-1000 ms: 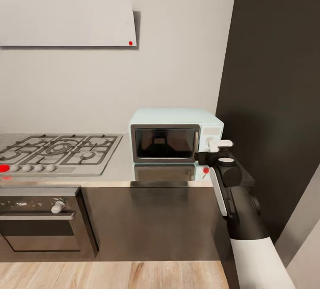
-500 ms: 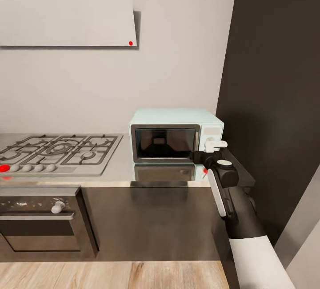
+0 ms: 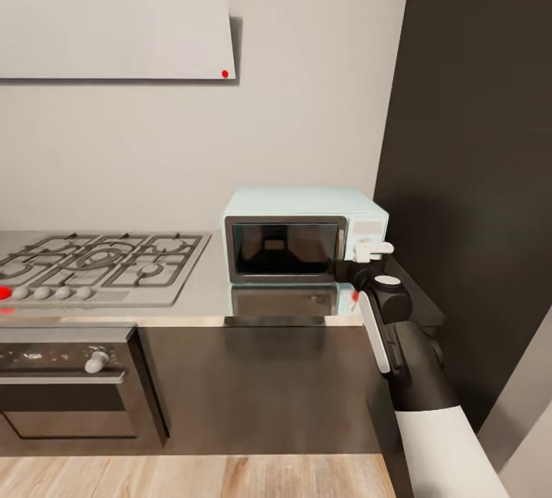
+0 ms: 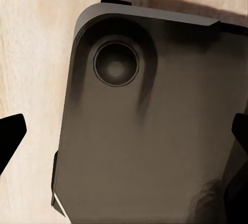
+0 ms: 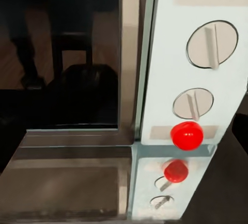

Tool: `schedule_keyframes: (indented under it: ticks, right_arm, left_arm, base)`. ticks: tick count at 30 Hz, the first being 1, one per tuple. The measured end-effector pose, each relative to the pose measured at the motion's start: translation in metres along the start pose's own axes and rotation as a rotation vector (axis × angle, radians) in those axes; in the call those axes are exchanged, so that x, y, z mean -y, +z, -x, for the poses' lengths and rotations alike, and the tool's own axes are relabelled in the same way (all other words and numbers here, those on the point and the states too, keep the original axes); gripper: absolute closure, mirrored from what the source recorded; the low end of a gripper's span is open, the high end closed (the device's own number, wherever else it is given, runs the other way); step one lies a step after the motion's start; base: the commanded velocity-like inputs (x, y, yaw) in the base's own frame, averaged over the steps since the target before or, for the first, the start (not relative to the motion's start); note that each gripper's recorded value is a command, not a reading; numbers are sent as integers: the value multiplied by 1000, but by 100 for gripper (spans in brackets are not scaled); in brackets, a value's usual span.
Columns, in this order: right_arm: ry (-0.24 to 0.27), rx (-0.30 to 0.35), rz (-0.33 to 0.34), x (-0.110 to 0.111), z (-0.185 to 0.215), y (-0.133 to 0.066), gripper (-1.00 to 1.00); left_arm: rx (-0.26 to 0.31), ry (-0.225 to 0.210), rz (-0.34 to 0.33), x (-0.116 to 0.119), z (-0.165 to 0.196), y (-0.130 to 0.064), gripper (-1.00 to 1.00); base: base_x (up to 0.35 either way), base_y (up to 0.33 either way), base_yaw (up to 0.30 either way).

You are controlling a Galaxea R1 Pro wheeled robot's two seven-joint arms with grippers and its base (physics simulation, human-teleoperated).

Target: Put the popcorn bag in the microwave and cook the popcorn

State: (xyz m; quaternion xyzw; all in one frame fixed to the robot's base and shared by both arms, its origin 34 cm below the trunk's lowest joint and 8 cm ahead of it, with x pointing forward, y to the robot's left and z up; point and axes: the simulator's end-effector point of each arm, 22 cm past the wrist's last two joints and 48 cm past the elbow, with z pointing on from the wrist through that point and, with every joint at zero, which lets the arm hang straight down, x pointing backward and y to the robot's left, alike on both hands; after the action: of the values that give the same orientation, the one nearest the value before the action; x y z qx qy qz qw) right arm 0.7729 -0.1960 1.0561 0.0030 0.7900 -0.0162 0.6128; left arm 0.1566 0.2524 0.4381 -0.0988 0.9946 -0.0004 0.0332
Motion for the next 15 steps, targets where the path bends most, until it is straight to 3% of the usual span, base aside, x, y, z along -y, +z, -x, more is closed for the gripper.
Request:
schedule_keyframes:
  ticks: [7,15]
  right_arm:
    - [1,0,-6,2,0,0,-100]
    - [1,1,-7,2,0,1,-100]
  left_arm:
    - [0,-3,0,0,0,0,-100]
    - [0,-2,0,0,0,0,-100]
  base:
    - [238,0,0]
    - [59,10,0]
